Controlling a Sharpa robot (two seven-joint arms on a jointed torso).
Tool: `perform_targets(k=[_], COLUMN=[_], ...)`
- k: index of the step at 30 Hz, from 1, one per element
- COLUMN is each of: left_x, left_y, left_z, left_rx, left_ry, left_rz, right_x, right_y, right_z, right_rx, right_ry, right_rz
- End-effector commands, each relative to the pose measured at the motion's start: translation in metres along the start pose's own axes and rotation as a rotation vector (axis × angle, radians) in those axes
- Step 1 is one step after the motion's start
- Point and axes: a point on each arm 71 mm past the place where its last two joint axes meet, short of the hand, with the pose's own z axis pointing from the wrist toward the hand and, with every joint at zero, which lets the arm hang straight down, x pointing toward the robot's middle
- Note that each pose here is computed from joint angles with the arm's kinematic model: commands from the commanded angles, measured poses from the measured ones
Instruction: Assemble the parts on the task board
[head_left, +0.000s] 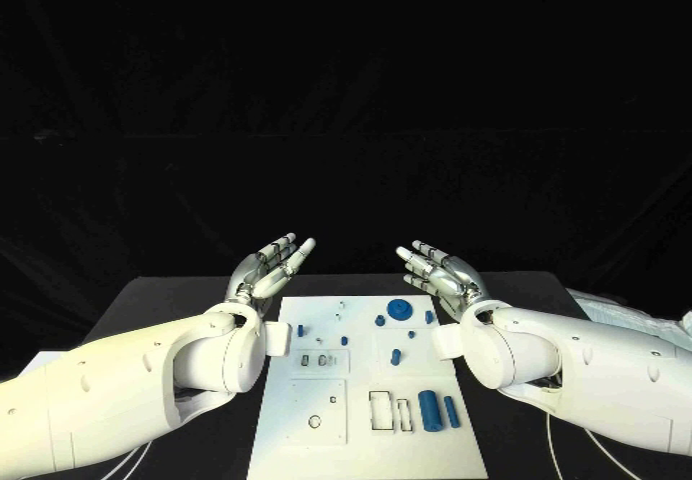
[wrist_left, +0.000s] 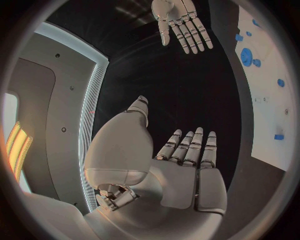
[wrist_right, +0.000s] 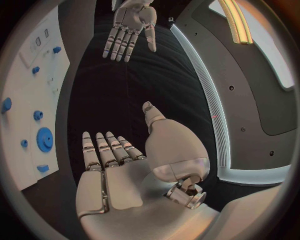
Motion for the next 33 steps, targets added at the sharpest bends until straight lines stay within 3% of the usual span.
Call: perform_targets(k=[1, 8, 9, 17, 24, 33], left_x=[0.0042, 0.0042, -0.0117, -0.0153, -0.0142, -0.0057], left_y=[-0.0017, -0.0017, -0.0061, -0.0094, -0.0179, -0.0297], left_z=[0.0, 0.0, -0.0029, -0.0061, -0.0148, -0.0277], left_rx=[0.007, 0.007, 0.044, 0.053, 0.054, 0.046], left_ry=[0.047, 0.047, 0.019, 0.042, 0.089, 0.145], left_rz=[-0.035, -0.035, -0.044, -0.061, -0.076, -0.119], right_x=[0.013, 0.015, -0.019, -0.034, -0.037, -0.029], right_y=[-0.001, 0.0, 0.02, 0.035, 0.048, 0.059], right_z=[0.0, 0.0, 0.011, 0.016, 0.02, 0.027], right_rx=[0.054, 0.072, -0.092, -0.155, -0.182, -0.184], right_ry=[0.201, 0.254, 0.131, 0.094, 0.132, 0.227], right_rz=[0.019, 0.018, -0.244, -0.457, -0.702, -1.085])
